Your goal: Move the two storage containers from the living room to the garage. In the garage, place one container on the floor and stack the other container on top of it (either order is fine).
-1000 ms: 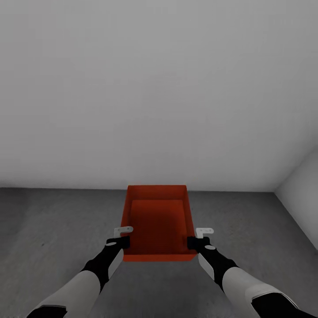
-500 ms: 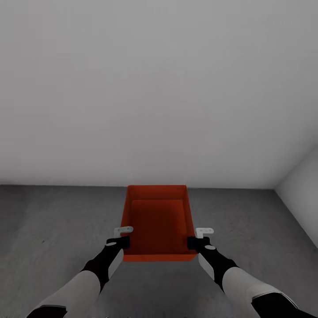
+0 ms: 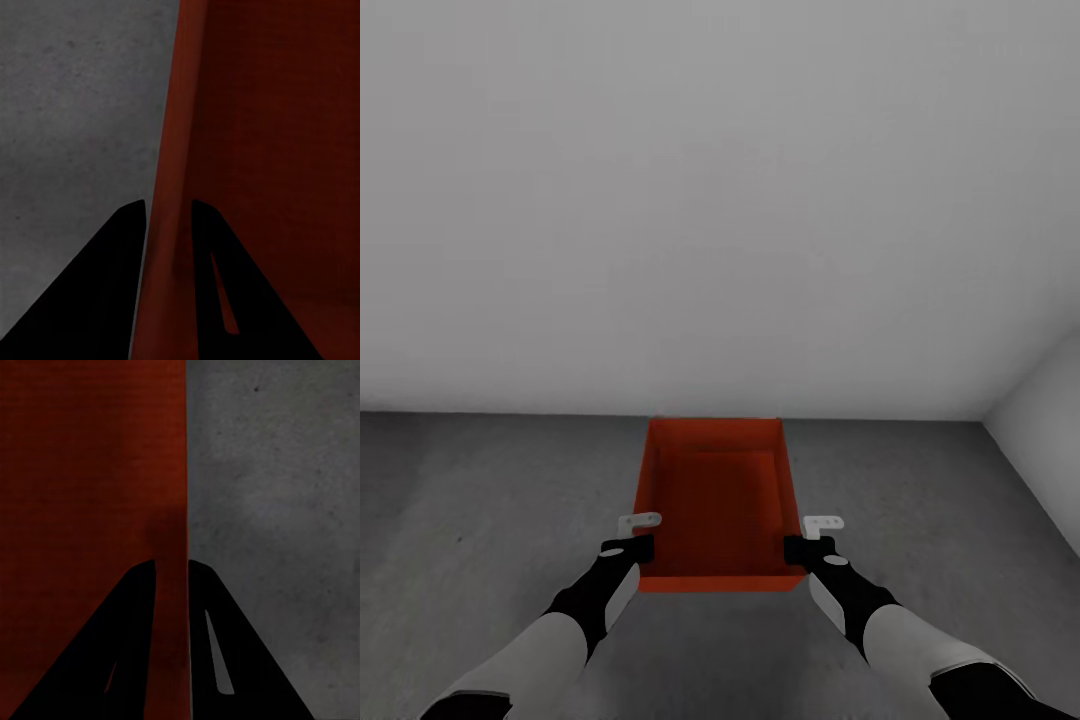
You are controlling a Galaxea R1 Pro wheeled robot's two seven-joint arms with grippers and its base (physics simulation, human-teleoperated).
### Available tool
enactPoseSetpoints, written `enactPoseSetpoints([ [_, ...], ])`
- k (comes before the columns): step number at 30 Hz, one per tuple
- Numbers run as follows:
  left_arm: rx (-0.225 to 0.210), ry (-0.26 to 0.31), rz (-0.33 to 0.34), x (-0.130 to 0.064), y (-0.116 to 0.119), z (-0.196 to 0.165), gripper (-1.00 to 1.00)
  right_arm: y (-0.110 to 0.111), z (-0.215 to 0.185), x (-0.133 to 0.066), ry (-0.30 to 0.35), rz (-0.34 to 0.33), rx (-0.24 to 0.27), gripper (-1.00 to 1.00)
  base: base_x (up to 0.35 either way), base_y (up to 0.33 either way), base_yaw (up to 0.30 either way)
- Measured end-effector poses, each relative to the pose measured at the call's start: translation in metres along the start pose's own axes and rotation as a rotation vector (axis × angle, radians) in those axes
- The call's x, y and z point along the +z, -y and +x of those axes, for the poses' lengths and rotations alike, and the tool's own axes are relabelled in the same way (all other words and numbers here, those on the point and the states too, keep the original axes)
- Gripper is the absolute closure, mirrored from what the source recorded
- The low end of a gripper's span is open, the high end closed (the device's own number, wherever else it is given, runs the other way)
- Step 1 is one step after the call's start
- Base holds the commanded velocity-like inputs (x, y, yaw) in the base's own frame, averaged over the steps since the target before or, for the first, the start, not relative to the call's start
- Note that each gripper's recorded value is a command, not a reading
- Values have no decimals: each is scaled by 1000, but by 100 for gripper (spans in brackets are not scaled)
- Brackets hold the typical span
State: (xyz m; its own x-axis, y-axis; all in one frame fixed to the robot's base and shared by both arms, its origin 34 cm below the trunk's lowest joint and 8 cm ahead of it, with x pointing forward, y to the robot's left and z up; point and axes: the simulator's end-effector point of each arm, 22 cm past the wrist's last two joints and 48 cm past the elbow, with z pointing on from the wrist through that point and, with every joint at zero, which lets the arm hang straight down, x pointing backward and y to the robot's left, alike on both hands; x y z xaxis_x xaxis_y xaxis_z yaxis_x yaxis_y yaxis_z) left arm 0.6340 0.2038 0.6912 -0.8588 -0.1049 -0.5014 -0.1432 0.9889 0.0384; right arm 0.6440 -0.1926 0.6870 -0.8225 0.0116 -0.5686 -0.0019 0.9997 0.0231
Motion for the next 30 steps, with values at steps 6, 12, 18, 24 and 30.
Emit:
enactPoseSetpoints([
  [6,1,-9,-1,3,0,5,100,0,5,2,-9,0,0,100,0,0,0],
  [12,2,-18,-2,6,0,10,100,0,11,5,-19,0,0,100,0,0,0],
  [18,3,-28,-3,8,-1,15,100,0,16,7,-28,0,1,100,0,0,0],
  [24,4,-37,-4,11,-1,20,100,0,22,10,-38,0,1,100,0,0,0],
  [30,5,-47,-5,14,-1,25,100,1,27,12,-47,1,1,100,0,0,0],
])
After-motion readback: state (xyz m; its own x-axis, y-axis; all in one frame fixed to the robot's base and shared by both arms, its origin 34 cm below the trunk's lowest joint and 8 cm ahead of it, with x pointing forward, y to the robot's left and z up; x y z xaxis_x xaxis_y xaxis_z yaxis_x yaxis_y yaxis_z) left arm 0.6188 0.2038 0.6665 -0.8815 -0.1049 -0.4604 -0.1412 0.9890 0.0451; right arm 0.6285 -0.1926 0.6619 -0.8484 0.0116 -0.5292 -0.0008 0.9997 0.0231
